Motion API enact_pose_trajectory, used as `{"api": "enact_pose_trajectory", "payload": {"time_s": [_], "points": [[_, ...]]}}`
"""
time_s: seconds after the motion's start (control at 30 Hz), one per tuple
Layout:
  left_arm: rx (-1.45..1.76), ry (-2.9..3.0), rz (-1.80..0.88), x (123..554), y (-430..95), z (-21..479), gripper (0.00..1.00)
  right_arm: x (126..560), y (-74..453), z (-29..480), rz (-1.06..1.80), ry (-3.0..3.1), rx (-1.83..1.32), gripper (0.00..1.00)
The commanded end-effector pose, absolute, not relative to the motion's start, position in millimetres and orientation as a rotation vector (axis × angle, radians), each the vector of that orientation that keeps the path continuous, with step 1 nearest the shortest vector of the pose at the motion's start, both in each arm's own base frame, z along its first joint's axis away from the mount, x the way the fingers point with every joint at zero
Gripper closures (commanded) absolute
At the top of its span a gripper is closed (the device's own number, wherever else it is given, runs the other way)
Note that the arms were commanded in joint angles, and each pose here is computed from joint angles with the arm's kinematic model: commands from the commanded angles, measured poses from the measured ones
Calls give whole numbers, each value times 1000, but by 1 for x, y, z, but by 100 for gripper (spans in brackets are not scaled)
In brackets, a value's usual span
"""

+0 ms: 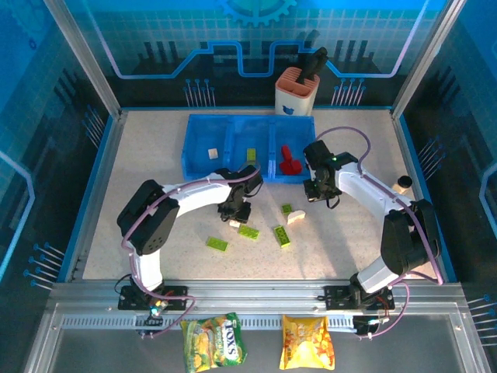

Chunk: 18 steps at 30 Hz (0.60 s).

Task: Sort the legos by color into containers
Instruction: Pick up the lego from the center of the table.

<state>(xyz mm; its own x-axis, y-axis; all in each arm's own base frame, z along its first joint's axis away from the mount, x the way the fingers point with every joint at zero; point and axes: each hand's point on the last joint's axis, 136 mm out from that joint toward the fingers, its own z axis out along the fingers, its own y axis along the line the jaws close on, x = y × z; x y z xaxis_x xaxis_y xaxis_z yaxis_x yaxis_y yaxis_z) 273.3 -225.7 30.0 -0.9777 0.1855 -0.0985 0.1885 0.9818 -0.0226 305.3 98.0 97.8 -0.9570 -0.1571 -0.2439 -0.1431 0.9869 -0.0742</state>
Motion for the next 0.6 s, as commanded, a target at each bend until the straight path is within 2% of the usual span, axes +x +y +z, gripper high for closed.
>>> {"api": "enact_pose_trajectory", "payload": {"time_s": [0.0, 0.57], "points": [[267, 2968, -59, 280, -225, 61, 64, 306, 93, 106, -87, 2885, -218, 68], [185, 2865, -183, 309, -193, 114, 64, 288, 85, 119, -113, 2878, -191, 68]]}}
